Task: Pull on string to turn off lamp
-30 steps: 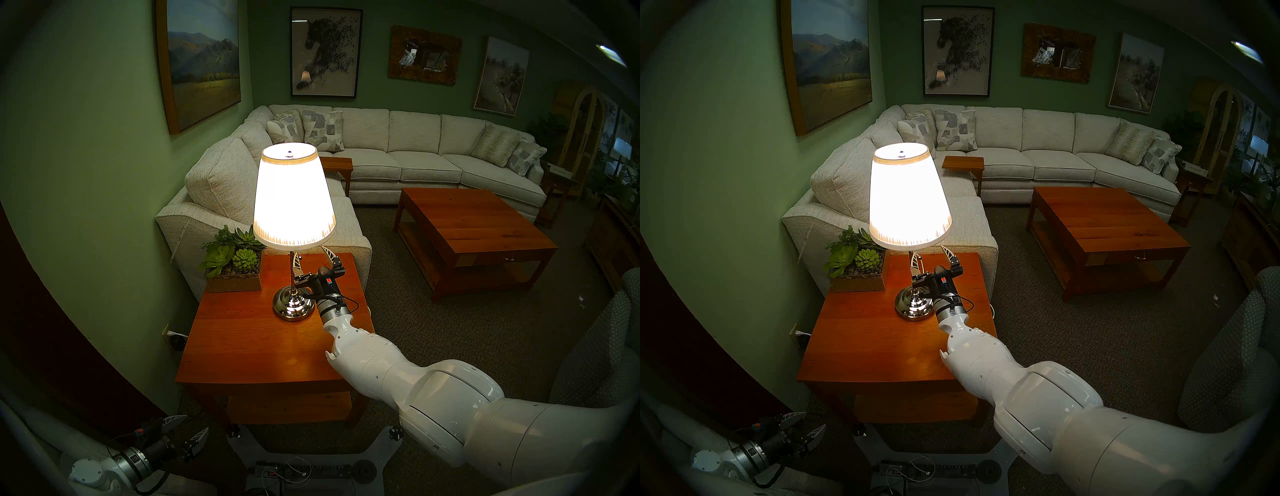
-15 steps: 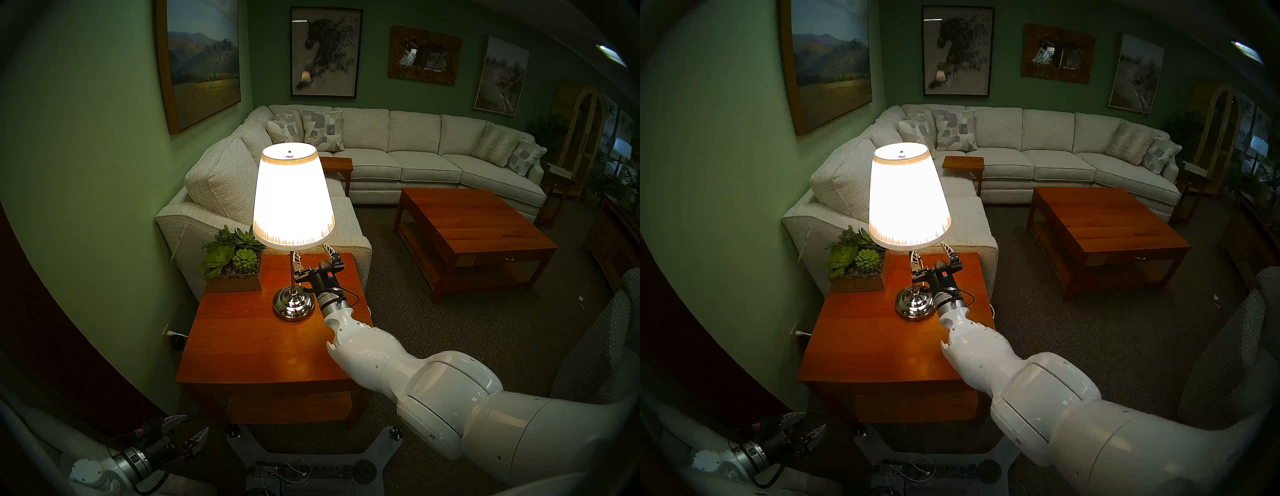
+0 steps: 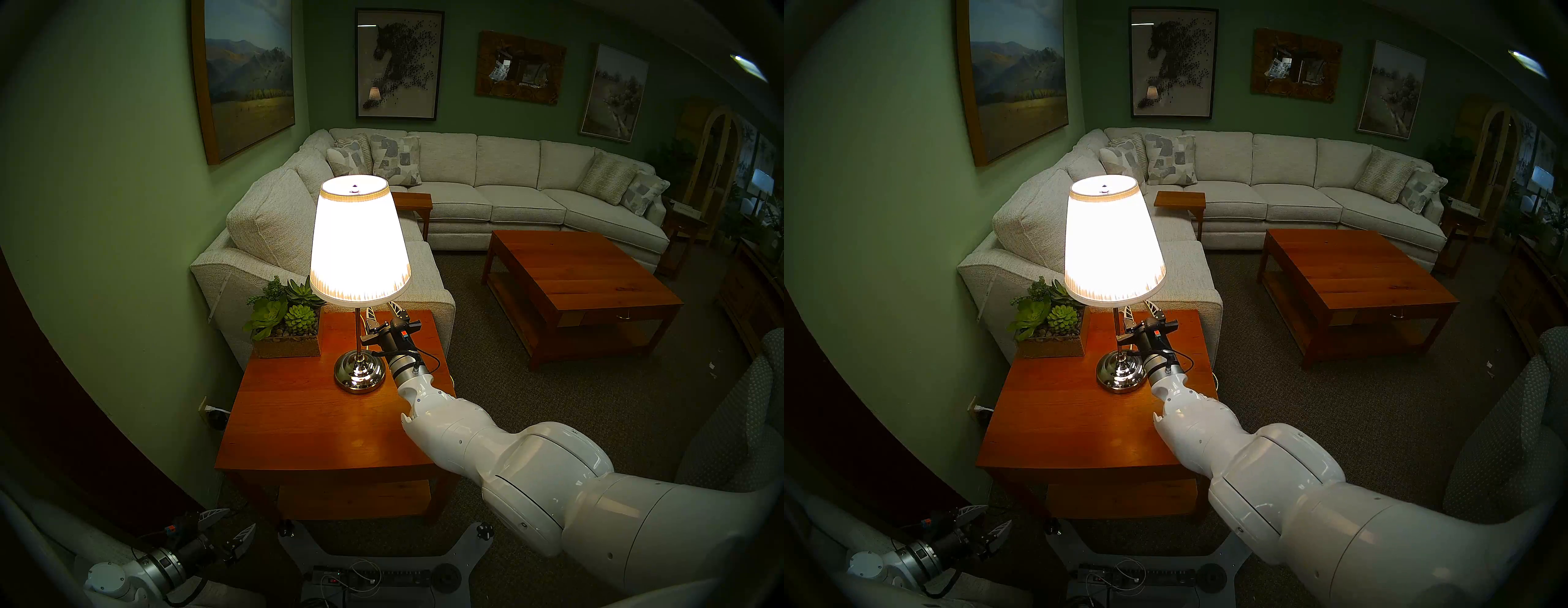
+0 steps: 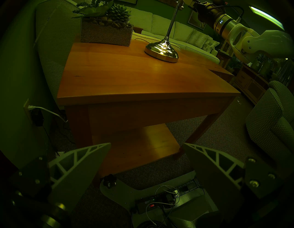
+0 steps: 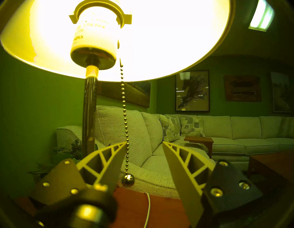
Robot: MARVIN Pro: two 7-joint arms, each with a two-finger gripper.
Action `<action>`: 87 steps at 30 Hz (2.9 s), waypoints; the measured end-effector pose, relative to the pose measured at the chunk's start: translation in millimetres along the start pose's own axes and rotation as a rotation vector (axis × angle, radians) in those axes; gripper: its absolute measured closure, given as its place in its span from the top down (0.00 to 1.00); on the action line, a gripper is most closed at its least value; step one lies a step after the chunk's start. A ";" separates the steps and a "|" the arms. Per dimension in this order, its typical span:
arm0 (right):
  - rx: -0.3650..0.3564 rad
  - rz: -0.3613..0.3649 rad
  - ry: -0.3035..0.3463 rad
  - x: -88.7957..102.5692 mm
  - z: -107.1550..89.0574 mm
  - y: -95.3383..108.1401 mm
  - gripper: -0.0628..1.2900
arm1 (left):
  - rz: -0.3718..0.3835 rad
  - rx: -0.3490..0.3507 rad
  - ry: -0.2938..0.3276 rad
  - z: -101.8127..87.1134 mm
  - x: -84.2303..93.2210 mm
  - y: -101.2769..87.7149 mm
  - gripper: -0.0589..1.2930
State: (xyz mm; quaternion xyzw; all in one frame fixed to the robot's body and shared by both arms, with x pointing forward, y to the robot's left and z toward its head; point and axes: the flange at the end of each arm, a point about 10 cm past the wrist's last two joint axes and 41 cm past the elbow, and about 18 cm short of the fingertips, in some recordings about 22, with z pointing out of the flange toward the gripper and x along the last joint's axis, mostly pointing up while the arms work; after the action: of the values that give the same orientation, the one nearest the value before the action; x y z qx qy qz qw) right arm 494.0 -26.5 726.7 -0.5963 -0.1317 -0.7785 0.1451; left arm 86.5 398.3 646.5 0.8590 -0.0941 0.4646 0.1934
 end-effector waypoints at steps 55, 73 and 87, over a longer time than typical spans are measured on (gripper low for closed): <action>0.049 0.040 -0.117 -15.9 -7.4 -18.8 0.02 | 0.000 0.000 -0.001 0.1 -0.3 -0.1 0.96; 0.022 0.025 -0.077 -9.1 -2.0 -9.2 0.02 | 0.000 0.000 -0.001 0.1 -0.3 -0.2 0.96; 0.021 0.030 -0.026 -7.3 -7.3 -15.0 0.19 | 0.000 0.000 0.000 0.2 -0.1 -0.1 0.96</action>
State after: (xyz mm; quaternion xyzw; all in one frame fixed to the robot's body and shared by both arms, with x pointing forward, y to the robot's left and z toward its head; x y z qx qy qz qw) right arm 483.6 -15.0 717.3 -0.6065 -0.1329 -0.7670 0.1615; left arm 86.6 398.3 646.3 0.8590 -0.0941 0.4645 0.1936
